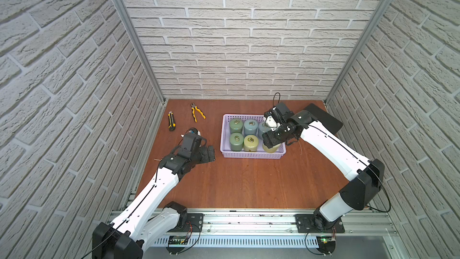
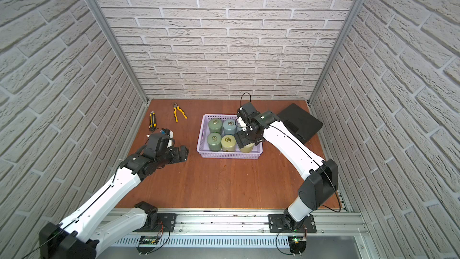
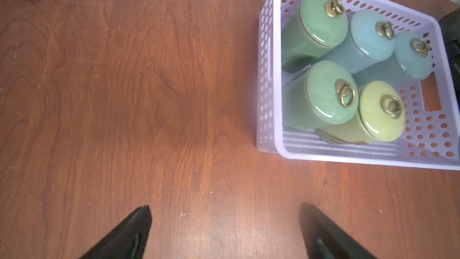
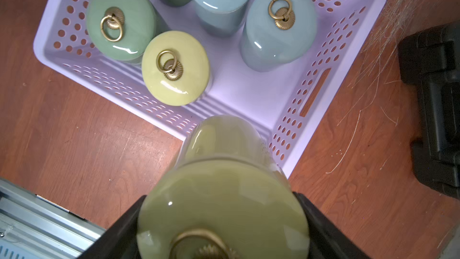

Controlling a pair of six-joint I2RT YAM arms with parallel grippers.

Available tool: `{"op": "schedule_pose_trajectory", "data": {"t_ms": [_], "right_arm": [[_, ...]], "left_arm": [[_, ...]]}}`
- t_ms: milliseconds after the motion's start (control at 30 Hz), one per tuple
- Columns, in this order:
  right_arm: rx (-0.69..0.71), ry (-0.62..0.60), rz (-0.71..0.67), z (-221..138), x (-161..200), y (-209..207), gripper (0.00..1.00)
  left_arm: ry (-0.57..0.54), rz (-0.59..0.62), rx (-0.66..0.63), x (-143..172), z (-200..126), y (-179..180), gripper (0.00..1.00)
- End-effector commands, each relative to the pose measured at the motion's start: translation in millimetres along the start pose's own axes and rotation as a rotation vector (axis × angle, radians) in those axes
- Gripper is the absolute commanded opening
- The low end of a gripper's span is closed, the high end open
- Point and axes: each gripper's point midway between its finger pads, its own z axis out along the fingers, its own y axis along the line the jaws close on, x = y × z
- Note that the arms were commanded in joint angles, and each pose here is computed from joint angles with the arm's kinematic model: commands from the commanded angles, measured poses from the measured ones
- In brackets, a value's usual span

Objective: Take the tea canister out of the basket
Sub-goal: Place the tea canister at the center of the board.

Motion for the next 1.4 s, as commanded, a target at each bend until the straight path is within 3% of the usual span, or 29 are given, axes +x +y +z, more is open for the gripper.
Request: {"op": "schedule_pose_trajectory", "data": {"t_ms": [0,667,1367], "right_arm": [[0.002,-0.088,0.022,-23,-1,8,0.41],[-0.067,-0.082,-0.074,-20,62,102,0.41],[-0.12,-0.068,-0.207,-2,114,172,0.41]], "left_arm": [[-0.033,-0.019,0.011,-9,3,-1,0.98],[-0.021,-0.06,0.007,-10,3,3,0.98],[0.015,-0.096,-0.003,1,-3,9,0.98]]}}
